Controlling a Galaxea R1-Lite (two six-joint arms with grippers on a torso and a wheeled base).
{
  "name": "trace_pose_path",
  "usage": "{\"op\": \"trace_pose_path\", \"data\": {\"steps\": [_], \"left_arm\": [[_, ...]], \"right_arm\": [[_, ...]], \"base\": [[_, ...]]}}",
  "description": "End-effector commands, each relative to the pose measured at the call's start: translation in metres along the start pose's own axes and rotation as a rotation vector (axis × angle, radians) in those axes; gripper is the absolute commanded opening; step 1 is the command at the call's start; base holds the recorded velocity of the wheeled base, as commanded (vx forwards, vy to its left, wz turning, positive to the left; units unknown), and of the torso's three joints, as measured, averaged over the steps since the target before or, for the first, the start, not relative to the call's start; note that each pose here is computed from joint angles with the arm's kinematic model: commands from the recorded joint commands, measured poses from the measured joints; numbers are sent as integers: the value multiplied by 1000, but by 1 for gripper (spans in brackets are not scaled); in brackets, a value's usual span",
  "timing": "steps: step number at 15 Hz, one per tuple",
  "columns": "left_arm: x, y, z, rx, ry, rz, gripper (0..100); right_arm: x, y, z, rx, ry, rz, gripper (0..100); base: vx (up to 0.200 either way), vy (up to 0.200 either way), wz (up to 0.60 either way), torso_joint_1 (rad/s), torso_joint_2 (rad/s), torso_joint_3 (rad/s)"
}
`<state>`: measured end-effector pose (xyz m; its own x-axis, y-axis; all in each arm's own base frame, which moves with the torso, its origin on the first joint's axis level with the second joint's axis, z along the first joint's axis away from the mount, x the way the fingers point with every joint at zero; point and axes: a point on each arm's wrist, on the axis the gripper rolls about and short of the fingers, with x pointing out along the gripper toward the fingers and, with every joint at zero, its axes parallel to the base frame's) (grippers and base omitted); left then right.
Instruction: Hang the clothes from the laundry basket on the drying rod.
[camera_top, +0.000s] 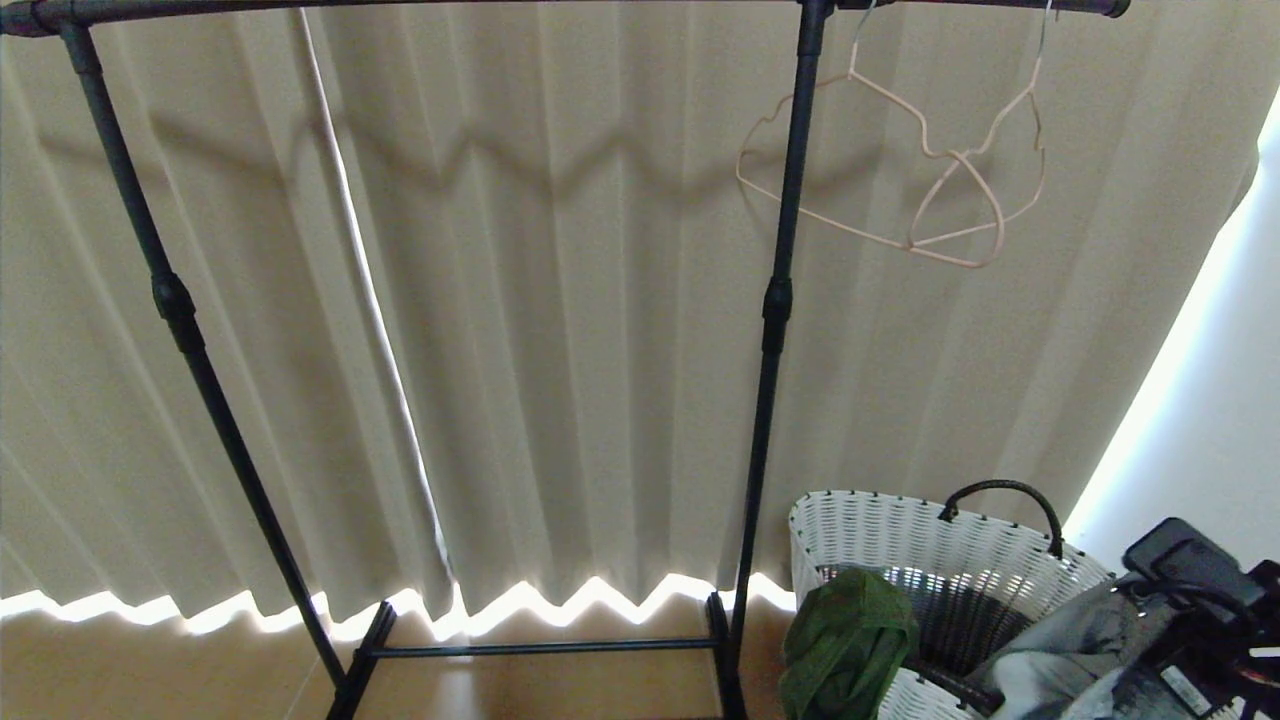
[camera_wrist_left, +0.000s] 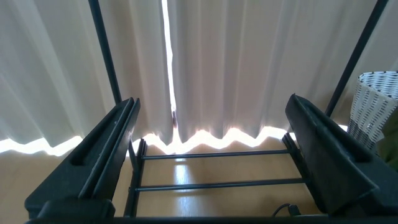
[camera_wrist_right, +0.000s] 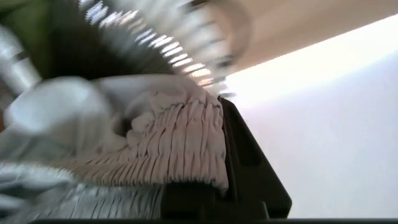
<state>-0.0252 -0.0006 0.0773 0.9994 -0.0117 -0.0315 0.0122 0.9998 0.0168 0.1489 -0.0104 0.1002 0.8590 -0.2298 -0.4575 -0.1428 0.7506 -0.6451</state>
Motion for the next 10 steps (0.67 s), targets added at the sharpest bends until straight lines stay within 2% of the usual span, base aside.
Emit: {"op": "trace_pose_path", "data": {"steps": [1, 3, 5, 7, 9, 10], "left_arm": [[0, 0, 0, -1, 1, -1, 100], [0, 0, 0, -1, 1, -1, 100], [0, 0, 0, -1, 1, -1, 100], [0, 0, 0, -1, 1, -1, 100], [0, 0, 0, 2, 1, -2, 100], [0, 0, 0, 12, 1, -2, 100]], "right_arm": [[-38, -24, 4, 59, -141, -196, 0], [-54, -33, 11, 71, -179, -218, 0], [-66, -44, 21, 88, -202, -196, 0], [-81, -51, 28, 132, -207, -120, 0], [-94, -47, 23, 208, -170, 10, 0], [-95, -44, 21, 250, -170, 61, 0]], "base": [[0, 0, 0, 0, 0, 0], [0, 0, 0, 0, 0, 0], [0, 0, 0, 0, 0, 0], [0, 0, 0, 0, 0, 0], [0, 0, 0, 0, 0, 0], [-200, 0, 0, 2, 7, 7]]}}
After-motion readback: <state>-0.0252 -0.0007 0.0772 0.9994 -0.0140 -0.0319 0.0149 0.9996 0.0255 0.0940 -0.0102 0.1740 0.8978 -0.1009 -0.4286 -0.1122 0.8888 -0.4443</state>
